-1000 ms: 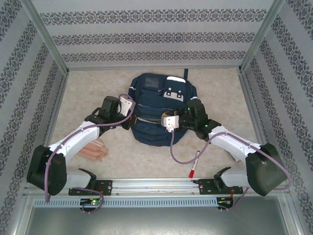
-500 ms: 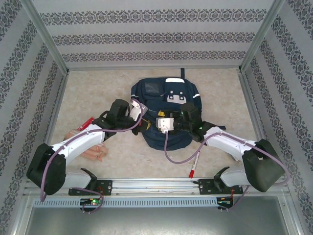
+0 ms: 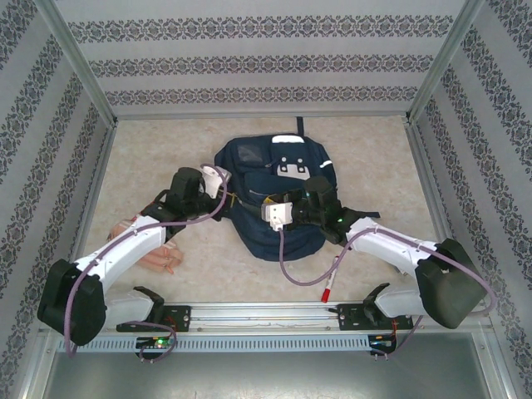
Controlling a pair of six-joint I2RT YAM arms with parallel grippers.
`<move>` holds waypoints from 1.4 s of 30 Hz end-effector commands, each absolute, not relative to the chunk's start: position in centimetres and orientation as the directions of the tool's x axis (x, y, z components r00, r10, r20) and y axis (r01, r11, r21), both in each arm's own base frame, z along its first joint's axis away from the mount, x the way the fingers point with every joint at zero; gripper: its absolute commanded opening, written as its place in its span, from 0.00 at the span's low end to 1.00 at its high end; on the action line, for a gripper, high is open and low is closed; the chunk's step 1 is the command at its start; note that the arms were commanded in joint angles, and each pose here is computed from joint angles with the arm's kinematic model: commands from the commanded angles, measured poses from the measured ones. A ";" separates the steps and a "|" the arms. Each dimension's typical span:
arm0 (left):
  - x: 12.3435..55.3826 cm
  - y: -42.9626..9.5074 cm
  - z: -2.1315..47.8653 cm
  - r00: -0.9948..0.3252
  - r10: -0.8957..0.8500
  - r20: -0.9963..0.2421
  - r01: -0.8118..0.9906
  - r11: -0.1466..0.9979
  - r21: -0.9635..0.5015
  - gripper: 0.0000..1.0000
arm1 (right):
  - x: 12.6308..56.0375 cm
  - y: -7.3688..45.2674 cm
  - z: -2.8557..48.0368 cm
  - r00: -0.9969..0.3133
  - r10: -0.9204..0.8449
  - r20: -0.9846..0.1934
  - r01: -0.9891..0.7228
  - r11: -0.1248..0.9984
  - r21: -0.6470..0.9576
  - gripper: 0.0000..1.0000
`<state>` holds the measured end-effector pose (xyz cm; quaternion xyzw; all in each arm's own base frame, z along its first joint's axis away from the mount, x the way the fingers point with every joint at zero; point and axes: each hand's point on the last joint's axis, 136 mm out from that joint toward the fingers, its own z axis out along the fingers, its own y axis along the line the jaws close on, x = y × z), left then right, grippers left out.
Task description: Pack books, pencil case, and school supplies into a backpack
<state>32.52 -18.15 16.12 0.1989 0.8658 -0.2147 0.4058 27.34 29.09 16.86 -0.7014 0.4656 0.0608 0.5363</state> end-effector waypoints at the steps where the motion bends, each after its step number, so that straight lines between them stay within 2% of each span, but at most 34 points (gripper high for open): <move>1: 37.2 -9.6 14.5 -0.576 0.150 -0.803 0.239 0.971 0.010 0.00 | 25.6 28.6 16.5 0.601 -0.550 -0.579 -0.715 -0.046 -0.698 0.00; 5: 40.4 -8.6 11.8 -0.639 0.119 -0.760 0.197 0.980 -0.012 0.00 | 25.3 28.8 16.7 0.633 -0.548 -0.547 -0.687 -0.073 -0.723 0.00; 9: 43.3 -9.2 9.5 -0.708 0.162 -0.688 0.225 0.974 -0.002 0.00 | 26.2 28.5 16.5 0.598 -0.584 -0.549 -0.697 -0.041 -0.716 0.00; 14: 44.9 -8.1 9.7 -0.764 0.098 -0.637 0.136 0.991 -0.011 0.00 | 26.8 29.0 17.3 0.561 -0.572 -0.599 -0.724 0.013 -0.690 0.01; 16: 45.0 -7.7 9.9 -0.770 0.071 -0.634 0.106 0.994 -0.017 0.02 | 27.0 29.1 17.5 0.544 -0.574 -0.612 -0.731 0.033 -0.681 0.16; 18: 45.0 -7.5 10.0 -0.775 0.053 -0.629 0.093 0.995 -0.031 0.09 | 27.2 29.0 17.5 0.529 -0.577 -0.622 -0.738 0.049 -0.673 0.28; 19: 44.9 -7.6 10.4 -0.782 0.031 -0.623 0.091 0.994 -0.065 0.21 | 27.5 29.0 17.6 0.502 -0.579 -0.643 -0.750 0.079 -0.657 0.42; 20: 44.1 -8.1 11.5 -0.801 -0.017 -0.598 0.077 0.989 -0.130 0.29 | 28.1 29.2 18.7 0.448 -0.566 -0.692 -0.764 0.159 -0.625 0.56; 21: 42.1 -8.3 14.3 -0.820 -0.157 -0.551 -0.028 0.972 -0.234 0.40 | 28.6 29.3 19.8 0.392 -0.544 -0.742 -0.781 0.230 -0.581 0.76; 22: 41.0 -8.2 15.2 -0.828 -0.210 -0.519 -0.079 0.962 -0.262 0.47 | 28.9 29.2 20.5 0.353 -0.530 -0.771 -0.789 0.274 -0.549 0.97; 23: 40.0 -8.2 15.9 -0.839 -0.228 -0.494 -0.097 0.956 -0.277 0.51 | 29.2 29.0 21.5 0.281 -0.497 -0.821 -0.804 0.346 -0.484 0.98; 25: 38.0 -8.3 16.9 -0.866 -0.231 -0.443 -0.106 0.952 -0.288 0.54 | 29.7 28.7 23.2 0.120 -0.400 -0.908 -0.817 0.480 -0.320 0.98; 28: 34.9 -7.7 17.4 -0.896 -0.237 -0.375 -0.141 0.954 -0.266 0.57 | 28.0 28.8 25.0 -0.021 -0.283 -0.959 -0.869 0.480 -0.123 0.98; 30: 32.7 -6.5 16.7 -0.898 -0.298 -0.324 -0.229 0.945 -0.233 0.58 | 28.0 28.3 26.1 -0.134 -0.192 -0.972 -0.855 0.519 0.015 0.98; 34: 28.8 -4.0 14.6 -0.865 -0.443 -0.236 -0.409 0.894 -0.183 0.61 | 27.4 28.1 26.6 -0.295 -0.129 -0.947 -0.850 0.487 0.199 0.98; 39: 24.5 -0.2 12.6 -0.803 -0.561 -0.202 -0.568 0.823 -0.024 0.63 | 28.3 27.2 25.5 -0.504 -0.104 -0.857 -0.723 0.595 0.353 0.84; 42: 22.8 0.4 11.8 -0.771 -0.611 -0.180 -0.619 0.785 -0.013 0.67 | 28.0 27.2 24.3 -0.589 -0.100 -0.802 -0.666 0.623 0.411 0.80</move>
